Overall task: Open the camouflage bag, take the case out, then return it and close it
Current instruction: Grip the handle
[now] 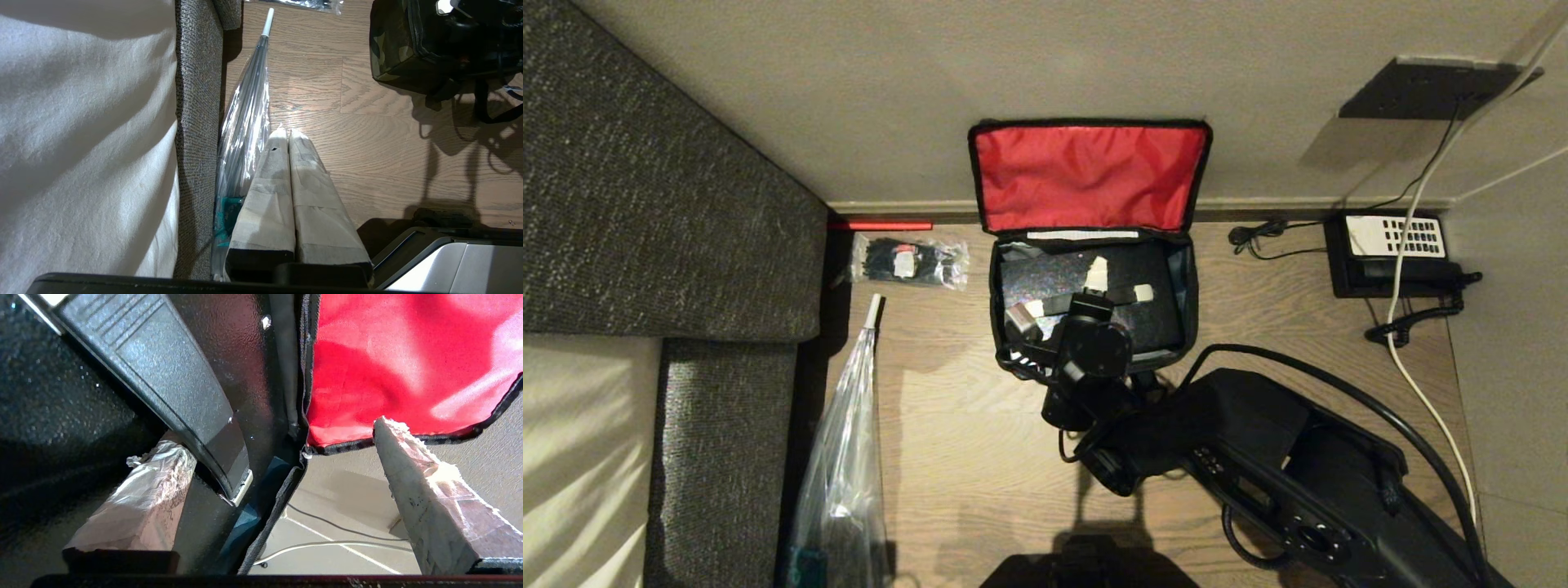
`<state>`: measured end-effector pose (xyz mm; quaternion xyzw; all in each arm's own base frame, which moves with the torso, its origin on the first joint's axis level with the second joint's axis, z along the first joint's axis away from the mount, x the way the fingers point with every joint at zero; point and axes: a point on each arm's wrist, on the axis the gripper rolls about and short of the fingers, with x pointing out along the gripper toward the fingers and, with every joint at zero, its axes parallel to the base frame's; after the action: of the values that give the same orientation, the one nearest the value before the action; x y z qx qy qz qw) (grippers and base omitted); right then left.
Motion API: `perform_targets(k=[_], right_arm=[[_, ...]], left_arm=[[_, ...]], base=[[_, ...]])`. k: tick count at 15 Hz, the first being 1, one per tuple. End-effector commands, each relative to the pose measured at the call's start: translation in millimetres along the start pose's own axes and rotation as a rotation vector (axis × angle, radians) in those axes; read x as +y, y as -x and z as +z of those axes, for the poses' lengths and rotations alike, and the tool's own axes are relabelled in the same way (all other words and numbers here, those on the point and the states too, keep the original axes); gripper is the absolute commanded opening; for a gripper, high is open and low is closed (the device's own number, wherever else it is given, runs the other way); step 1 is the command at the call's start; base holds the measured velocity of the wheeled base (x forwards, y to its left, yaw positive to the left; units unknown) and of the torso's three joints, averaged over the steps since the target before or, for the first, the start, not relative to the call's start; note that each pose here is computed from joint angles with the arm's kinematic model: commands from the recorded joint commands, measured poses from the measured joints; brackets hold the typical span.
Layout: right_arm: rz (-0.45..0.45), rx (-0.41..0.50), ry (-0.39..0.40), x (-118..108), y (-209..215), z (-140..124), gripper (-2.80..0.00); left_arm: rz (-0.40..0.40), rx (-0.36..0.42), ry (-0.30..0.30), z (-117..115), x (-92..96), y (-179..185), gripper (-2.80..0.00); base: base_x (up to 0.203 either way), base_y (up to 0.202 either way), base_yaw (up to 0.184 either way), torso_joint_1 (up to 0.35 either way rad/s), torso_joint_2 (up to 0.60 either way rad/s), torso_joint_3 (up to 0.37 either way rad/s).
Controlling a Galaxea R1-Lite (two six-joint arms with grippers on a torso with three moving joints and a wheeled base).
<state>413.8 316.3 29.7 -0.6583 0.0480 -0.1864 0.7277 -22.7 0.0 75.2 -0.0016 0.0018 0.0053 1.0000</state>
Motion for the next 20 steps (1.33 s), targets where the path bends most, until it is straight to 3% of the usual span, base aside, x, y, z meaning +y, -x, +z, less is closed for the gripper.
perform_targets(k=[1, 3, 5, 7, 15, 20], right_arm=[[-0.012, 0.015, 0.003, 5, -10, -3, 0.0], [-0.032, -0.013, -0.005, 2, -16, -5, 0.0], [-0.081, -0.127, -0.018, -1, -31, -8, 0.0], [-0.121, -0.165, -0.054, -12, -37, -8, 0.0], [-0.15, -0.168, -0.127, -28, -43, -1, 0.0], [-0.137, -0.162, -0.112, -25, -48, -2, 0.0]], left_arm=[[0.0, 0.003, 0.001, -1, 0.0, 0, -2.8], [0.0, 0.004, 0.0, -1, 0.0, 0, -2.8], [0.0, 0.003, 0.0, -1, 0.0, 0, -2.8], [0.0, 0.003, 0.0, -1, 0.0, 0, -2.8], [0.0, 0.001, 0.001, -1, 0.0, 0, -2.8], [0.002, 0.001, 0.001, -1, 0.0, 0, -2.8]], base=[[0.0, 0.0, 0.0, 0.0, 0.0, 0.0], [0.0, 0.0, 0.0, 0.0, 0.0, 0.0], [0.0, 0.0, 0.0, 0.0, 0.0, 0.0], [0.0, 0.0, 0.0, 0.0, 0.0, 0.0], [0.0, 0.0, 0.0, 0.0, 0.0, 0.0], [0.0, 0.0, 0.0, 0.0, 0.0, 0.0]])
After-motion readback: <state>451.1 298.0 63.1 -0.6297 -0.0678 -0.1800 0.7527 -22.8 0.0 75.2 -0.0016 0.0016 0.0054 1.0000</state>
